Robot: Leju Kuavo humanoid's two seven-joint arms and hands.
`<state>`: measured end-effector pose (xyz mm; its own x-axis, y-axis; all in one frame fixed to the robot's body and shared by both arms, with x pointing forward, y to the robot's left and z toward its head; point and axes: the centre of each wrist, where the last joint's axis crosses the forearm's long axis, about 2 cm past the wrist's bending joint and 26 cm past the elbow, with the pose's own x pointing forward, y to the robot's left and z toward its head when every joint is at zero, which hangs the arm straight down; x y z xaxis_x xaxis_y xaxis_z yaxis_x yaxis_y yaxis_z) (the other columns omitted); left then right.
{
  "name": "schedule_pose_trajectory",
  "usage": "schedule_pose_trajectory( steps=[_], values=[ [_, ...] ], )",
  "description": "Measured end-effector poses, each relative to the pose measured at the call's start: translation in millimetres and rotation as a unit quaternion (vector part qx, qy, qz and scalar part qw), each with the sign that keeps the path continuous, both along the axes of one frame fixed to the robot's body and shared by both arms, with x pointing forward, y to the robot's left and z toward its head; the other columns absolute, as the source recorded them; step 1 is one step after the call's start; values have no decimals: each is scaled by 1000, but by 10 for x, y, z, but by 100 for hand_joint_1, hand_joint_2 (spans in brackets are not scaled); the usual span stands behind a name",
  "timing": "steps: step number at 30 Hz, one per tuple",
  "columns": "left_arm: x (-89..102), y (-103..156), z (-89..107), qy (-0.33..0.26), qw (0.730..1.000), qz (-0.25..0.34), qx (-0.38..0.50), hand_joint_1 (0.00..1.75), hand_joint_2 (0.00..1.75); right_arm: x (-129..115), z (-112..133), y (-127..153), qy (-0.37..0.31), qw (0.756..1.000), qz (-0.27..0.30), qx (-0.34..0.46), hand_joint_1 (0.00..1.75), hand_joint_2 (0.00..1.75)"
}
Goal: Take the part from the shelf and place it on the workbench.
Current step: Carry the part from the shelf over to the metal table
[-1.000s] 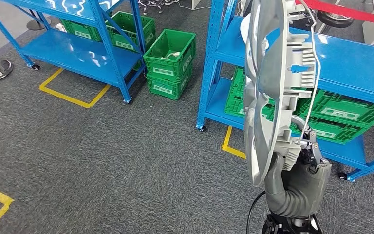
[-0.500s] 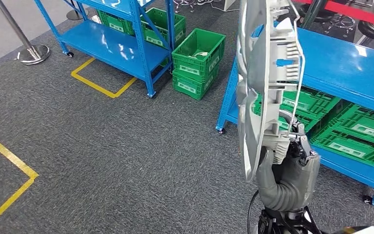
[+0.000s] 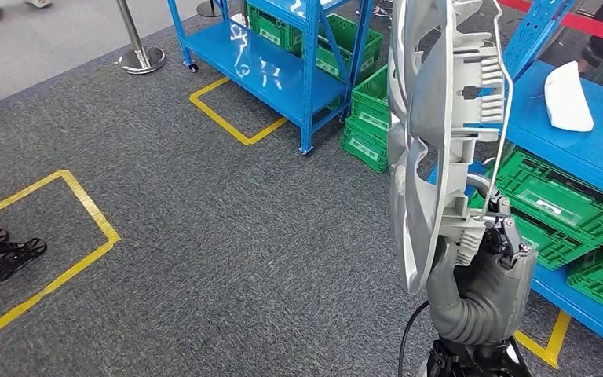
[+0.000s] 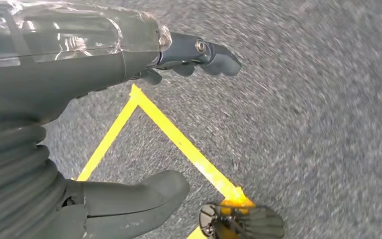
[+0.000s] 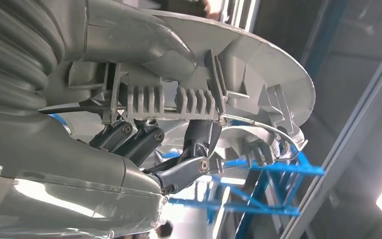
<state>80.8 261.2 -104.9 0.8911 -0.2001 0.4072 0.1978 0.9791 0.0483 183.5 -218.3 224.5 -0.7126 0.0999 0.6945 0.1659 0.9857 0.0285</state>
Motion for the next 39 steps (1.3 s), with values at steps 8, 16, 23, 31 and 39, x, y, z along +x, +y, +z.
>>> schedule_pose_trajectory(
  steps=[8, 16, 23, 31, 39],
  values=[
    [-35, -63, -2, 10, 1000, -5, -5, 0, 175, 44, 93, -8, -17, 1000, 5, -6, 175, 175],
    [-33, -127, 3, -9, 1000, -7, -8, 0, 175, 68, 166, -5, -26, 1000, 9, -9, 175, 175],
    [-29, -186, 9, -11, 1000, -2, -15, 0, 175, 36, 170, -7, -27, 1000, 12, -7, 175, 175],
    [-35, -249, 14, -2, 1000, 1, -20, 0, 175, 10, 156, -13, -23, 1000, 17, -9, 175, 175],
    [-47, -276, 15, -2, 1000, 1, -23, 0, 175, -21, 175, -13, -29, 999, 18, -6, 175, 175]
  ],
)
